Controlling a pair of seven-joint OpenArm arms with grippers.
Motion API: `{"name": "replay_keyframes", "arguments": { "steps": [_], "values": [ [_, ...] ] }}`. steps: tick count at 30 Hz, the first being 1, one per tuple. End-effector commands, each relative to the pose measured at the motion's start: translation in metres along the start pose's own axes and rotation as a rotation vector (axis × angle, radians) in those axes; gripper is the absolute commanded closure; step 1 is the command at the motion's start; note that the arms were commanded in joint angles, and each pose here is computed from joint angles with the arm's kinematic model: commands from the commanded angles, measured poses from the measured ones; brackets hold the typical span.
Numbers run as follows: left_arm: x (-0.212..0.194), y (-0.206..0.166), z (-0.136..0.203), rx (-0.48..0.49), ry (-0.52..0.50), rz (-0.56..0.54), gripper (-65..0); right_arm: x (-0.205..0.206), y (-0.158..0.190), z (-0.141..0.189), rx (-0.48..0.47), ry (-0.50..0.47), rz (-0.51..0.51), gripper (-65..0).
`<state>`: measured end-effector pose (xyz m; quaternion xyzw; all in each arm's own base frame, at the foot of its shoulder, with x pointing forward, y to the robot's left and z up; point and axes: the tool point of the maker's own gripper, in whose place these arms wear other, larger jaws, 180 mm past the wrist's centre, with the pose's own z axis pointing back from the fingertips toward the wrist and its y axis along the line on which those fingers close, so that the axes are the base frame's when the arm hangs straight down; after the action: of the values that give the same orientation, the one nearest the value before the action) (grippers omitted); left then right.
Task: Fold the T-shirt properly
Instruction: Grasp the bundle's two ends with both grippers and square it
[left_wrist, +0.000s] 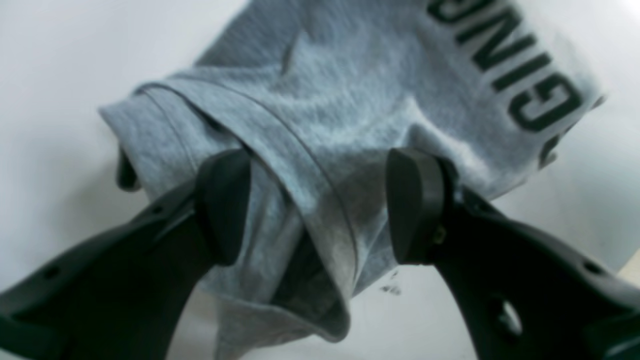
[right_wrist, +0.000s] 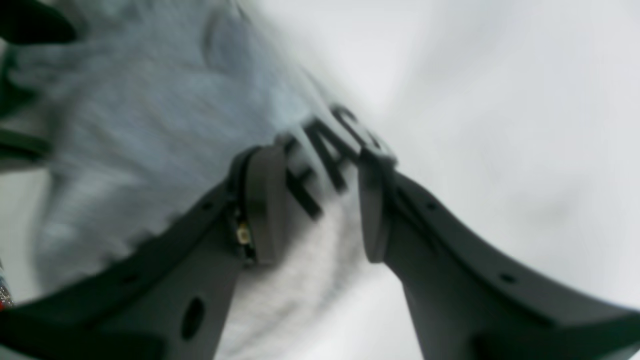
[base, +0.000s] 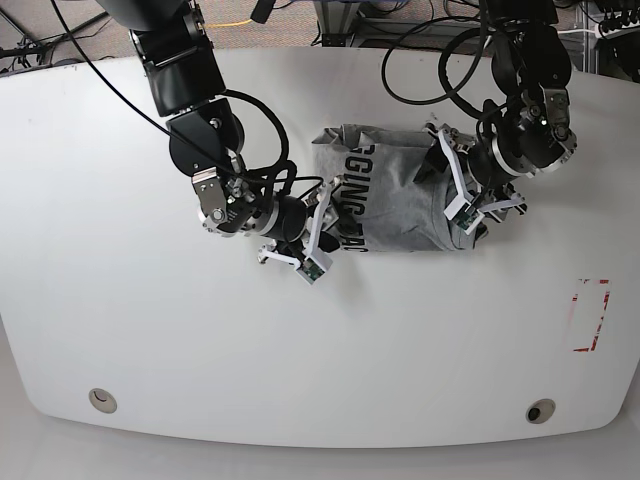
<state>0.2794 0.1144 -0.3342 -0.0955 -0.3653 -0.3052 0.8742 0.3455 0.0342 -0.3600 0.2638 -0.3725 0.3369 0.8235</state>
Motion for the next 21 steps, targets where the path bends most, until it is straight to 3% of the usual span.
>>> {"name": "replay_keyframes", "arguments": {
  "steps": [1, 7, 15, 21],
  "values": [
    [-0.003, 0.012, 0.001, 0.035, 0.014, -0.015, -39.0, -0.007, -0.013, -0.005, -0.007, -0.011, -0.034, -22.5],
    [-0.044, 0.037, -0.006, 0.040, 0.142, -0.006, -39.0, -0.039, -0.021, -0.010, -0.016, 0.002, -0.103, -22.5],
    [-0.063, 0.091, -0.028, 0.066, 0.123, 0.066, -39.0, -0.051, -0.016, 0.001, -0.021, -0.010, -0.098, -22.5],
    [-0.040, 0.134, -0.011, 0.146, 0.095, 0.014, -39.0, -0.056, 0.007, 0.009, 0.000, -0.030, -0.095, -22.5]
  ]
}}
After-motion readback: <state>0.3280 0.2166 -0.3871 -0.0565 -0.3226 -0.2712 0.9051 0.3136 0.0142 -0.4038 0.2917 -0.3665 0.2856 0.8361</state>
